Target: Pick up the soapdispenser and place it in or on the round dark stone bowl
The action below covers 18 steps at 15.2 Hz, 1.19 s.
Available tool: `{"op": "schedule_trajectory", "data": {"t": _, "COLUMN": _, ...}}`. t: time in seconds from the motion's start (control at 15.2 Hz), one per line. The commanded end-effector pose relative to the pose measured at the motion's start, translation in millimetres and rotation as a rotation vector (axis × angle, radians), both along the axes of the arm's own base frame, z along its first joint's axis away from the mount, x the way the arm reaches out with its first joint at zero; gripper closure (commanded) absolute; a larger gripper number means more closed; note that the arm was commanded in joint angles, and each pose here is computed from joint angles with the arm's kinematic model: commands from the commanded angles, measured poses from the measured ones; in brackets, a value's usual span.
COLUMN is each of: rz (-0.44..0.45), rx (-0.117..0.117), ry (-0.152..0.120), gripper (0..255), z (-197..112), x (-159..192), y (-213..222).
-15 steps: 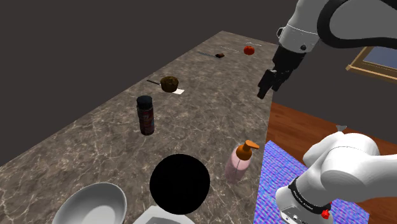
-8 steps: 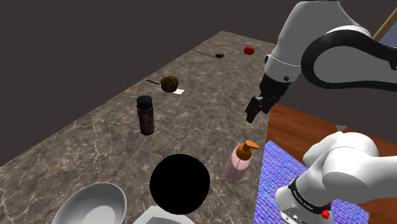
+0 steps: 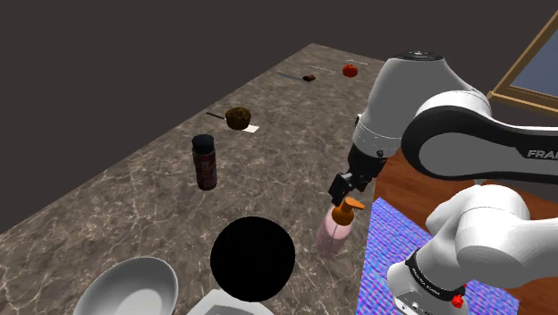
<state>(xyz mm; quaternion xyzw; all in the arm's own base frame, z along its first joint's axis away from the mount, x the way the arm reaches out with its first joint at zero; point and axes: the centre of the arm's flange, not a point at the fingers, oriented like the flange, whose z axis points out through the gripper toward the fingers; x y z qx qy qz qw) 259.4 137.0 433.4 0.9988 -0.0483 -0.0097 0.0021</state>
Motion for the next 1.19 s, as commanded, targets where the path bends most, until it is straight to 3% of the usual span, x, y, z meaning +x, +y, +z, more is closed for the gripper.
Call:
{"op": "schedule_trajectory", "data": {"t": 0.0, "rz": -0.002, "rx": 0.000, "ry": 0.001, "gripper": 0, "z": -11, "x": 0, "y": 2}}
{"op": "schedule_trajectory", "data": {"t": 0.33, "rz": -0.002, "rx": 0.000, "ry": 0.001, "gripper": 0, "z": -35, "x": -1, "y": 2}}
{"op": "schedule_trajectory", "data": {"t": 0.79, "rz": -0.002, "rx": 0.000, "ry": 0.001, "gripper": 0, "z": -35, "x": -1, "y": 2}}
{"op": "schedule_trajectory", "data": {"t": 0.86, "rz": -0.002, "rx": 0.000, "ry": 0.001, "gripper": 255, "z": -35, "x": -1, "y": 2}}
{"op": "schedule_trajectory", "data": {"t": 1.12, "rz": -0.002, "rx": 0.000, "ry": 0.000, "gripper": 255, "z": -35, "x": 0, "y": 2}}
